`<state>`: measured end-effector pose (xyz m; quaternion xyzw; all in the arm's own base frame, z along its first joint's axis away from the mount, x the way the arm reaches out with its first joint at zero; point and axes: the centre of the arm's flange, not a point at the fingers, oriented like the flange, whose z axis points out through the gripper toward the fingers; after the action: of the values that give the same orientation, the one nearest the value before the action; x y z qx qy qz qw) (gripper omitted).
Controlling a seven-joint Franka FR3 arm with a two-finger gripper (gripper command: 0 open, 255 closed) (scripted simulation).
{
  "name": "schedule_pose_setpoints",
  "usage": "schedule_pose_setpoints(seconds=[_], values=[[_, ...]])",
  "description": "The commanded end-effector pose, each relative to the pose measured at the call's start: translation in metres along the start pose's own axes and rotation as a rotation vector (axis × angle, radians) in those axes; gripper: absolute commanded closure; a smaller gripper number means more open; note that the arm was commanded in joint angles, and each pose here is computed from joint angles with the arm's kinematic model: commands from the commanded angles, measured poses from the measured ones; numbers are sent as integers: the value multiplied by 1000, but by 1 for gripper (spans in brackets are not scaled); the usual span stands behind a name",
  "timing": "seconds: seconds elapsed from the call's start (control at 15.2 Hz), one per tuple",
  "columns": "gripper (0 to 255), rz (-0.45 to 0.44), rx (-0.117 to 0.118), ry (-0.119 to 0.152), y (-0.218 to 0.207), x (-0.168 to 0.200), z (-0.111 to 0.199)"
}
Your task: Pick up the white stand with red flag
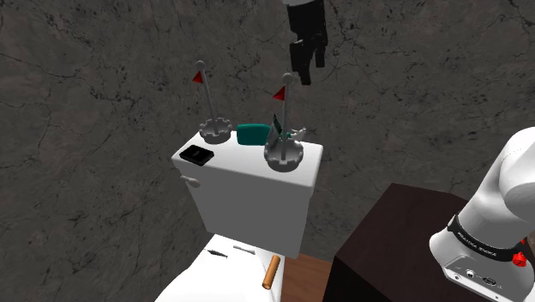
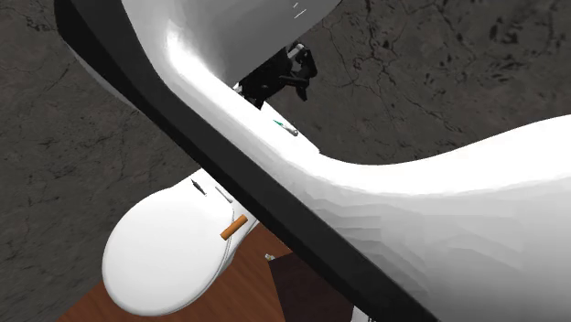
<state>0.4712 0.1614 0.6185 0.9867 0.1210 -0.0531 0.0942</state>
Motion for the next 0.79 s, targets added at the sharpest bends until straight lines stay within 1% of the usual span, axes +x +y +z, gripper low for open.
schedule_pose_setpoints(seconds=[0.0,0.2,0.73], values=[[0,-9,-11,14,-14,19,-15],[0,-21,-26,31,-29,41,-31],[0,-21,-26,31,-36,46,8]])
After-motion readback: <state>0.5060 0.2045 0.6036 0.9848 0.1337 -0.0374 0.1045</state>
